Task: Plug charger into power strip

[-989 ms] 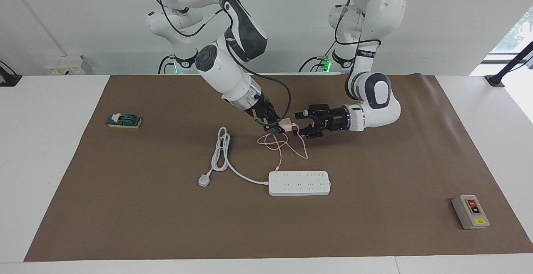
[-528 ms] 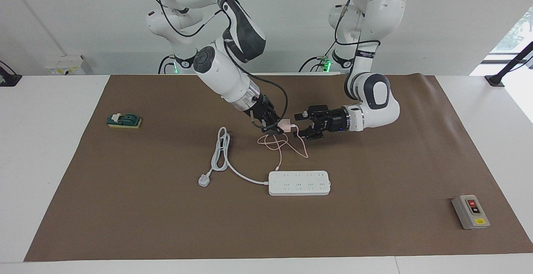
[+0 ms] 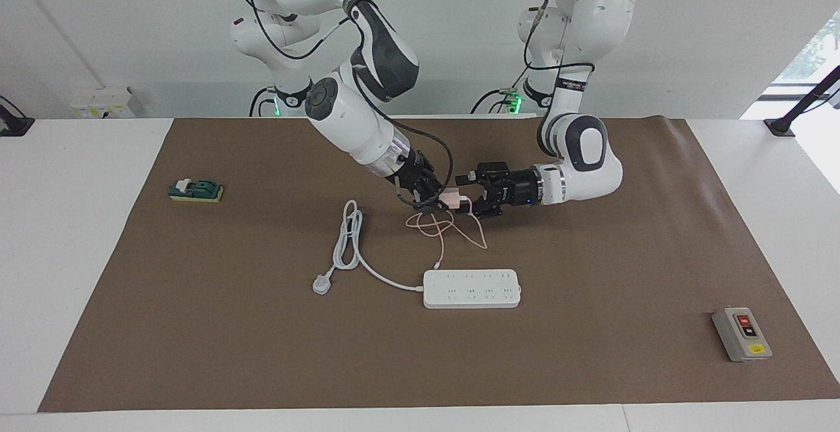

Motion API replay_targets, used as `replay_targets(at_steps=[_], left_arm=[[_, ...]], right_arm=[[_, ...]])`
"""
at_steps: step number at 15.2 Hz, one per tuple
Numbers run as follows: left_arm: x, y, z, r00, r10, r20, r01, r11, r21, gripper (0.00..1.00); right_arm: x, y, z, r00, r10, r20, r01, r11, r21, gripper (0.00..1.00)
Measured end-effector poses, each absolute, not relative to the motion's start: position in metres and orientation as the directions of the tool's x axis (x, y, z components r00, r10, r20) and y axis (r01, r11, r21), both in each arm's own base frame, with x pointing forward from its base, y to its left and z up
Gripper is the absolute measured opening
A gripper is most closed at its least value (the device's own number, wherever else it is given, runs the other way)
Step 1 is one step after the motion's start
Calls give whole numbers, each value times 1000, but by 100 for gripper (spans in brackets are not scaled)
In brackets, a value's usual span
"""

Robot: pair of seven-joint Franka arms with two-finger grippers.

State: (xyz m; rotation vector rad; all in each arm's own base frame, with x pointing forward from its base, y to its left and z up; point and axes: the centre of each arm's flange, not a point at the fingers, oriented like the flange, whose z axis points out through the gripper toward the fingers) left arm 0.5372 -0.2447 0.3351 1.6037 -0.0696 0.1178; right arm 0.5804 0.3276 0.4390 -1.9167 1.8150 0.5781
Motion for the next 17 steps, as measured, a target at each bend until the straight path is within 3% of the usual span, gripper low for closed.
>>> replay_targets(at_steps=[10, 17], left_arm=[[537, -251, 337, 992, 42, 116, -115, -21, 993, 100], [538, -248, 334, 992, 45, 119, -117, -39, 992, 92]], right_arm=[[581, 328, 439, 53, -816, -575, -999, -45, -28, 48], [581, 328, 439, 53, -816, -575, -999, -45, -28, 48]])
